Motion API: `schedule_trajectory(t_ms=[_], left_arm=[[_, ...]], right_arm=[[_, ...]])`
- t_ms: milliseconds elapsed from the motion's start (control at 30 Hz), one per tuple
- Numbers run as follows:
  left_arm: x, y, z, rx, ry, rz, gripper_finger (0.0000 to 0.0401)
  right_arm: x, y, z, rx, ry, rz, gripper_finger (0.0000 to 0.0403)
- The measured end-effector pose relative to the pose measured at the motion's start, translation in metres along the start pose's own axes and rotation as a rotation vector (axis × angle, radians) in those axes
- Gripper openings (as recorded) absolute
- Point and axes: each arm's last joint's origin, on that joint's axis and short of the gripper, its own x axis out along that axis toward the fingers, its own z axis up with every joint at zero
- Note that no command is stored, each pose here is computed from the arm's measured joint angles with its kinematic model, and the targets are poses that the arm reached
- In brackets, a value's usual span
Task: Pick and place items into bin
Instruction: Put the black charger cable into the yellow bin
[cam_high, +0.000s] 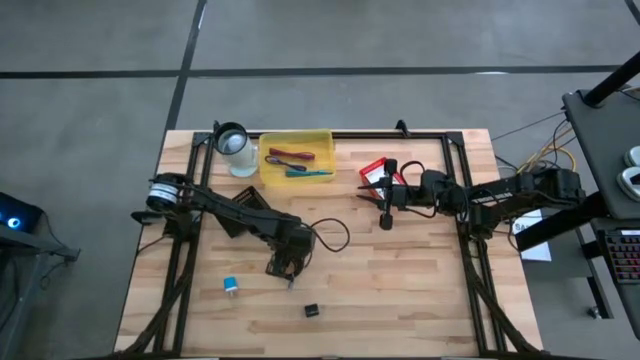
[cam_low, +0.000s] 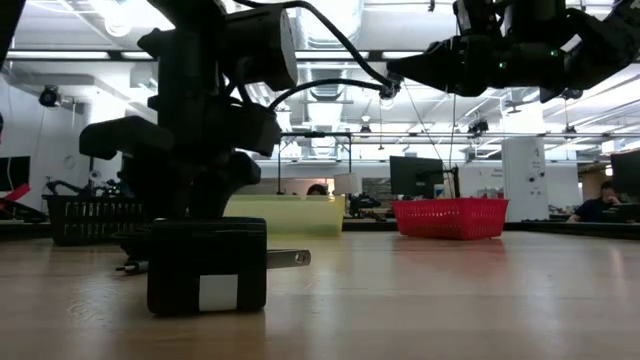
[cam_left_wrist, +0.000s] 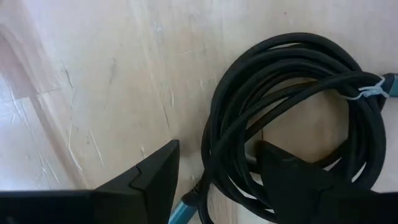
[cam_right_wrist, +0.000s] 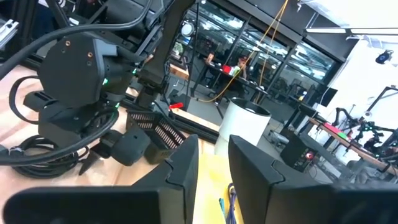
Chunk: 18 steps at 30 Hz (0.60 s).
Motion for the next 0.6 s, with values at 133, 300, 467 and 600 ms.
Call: schedule_trajectory(t_ms=[133,300,467,600], left_arm=[[-0.006,-0.001,-0.001,0.031,-0.019,0.002,0.0166],[-0.015,0.000,0.000,0.042,-0.049,0.003,0.0096],[-0.016,0.001,-0.001,0.074,-0.051,-0.006,0.0018],[-0.016,0.004,-0.001,0.065,-0.052,-0.007,0.0019]], right_arm=[[0.000,0.000,0.000,0.000,0.002,0.000,0.0070],[0.000,0.000,0.000,0.000,0.002,0.000,0.0073],[0.000,0.000,-0.001,0.002,0.009,0.004,0.0077],[0.000,0.001,-0.001,0.000,0.013,0.006,0.0074]])
